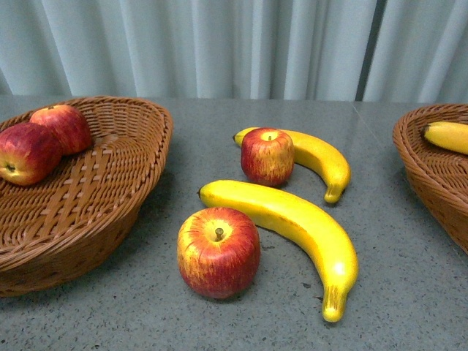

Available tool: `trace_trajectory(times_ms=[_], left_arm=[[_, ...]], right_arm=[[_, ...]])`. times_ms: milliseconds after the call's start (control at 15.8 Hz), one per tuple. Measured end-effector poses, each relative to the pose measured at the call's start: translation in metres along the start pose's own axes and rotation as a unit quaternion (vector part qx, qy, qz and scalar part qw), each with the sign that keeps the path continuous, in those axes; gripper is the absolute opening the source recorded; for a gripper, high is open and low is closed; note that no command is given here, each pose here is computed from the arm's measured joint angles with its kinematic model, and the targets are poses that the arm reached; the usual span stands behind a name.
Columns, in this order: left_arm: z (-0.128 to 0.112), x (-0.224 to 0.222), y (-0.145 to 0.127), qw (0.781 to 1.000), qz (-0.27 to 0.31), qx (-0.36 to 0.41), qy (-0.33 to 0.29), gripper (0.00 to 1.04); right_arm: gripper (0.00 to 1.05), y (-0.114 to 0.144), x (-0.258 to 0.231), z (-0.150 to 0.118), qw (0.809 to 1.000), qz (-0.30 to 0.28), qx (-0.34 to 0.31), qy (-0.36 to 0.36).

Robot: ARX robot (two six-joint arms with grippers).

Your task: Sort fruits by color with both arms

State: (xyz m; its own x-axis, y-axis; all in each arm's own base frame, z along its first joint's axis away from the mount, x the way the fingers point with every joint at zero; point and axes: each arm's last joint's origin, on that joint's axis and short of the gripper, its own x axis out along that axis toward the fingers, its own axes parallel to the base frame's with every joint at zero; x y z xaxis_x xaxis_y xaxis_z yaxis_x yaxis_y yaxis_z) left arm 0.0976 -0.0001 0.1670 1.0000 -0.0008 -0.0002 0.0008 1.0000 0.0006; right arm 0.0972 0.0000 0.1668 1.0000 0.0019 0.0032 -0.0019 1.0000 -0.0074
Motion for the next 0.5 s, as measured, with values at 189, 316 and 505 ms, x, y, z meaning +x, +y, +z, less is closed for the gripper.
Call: trace_trajectory(times_ms=[189,316,505], left_arm=[[0.0,0.0,0.0,1.0,0.0,0.0,0.0,0.98],[0.0,0.0,0.0,1.0,0.0,0.0,0.0,0.98],[0.0,0.0,0.0,1.0,0.0,0.0,0.0,0.98]], right_arm=[[0.98,0.0,0.0,0.0,1.0,0.0,0.0,0.0],[0.98,0.0,0.0,0.0,1.0,0.0,0.0,0.0],[0.98,0.0,0.0,0.0,1.0,0.0,0.0,0.0]])
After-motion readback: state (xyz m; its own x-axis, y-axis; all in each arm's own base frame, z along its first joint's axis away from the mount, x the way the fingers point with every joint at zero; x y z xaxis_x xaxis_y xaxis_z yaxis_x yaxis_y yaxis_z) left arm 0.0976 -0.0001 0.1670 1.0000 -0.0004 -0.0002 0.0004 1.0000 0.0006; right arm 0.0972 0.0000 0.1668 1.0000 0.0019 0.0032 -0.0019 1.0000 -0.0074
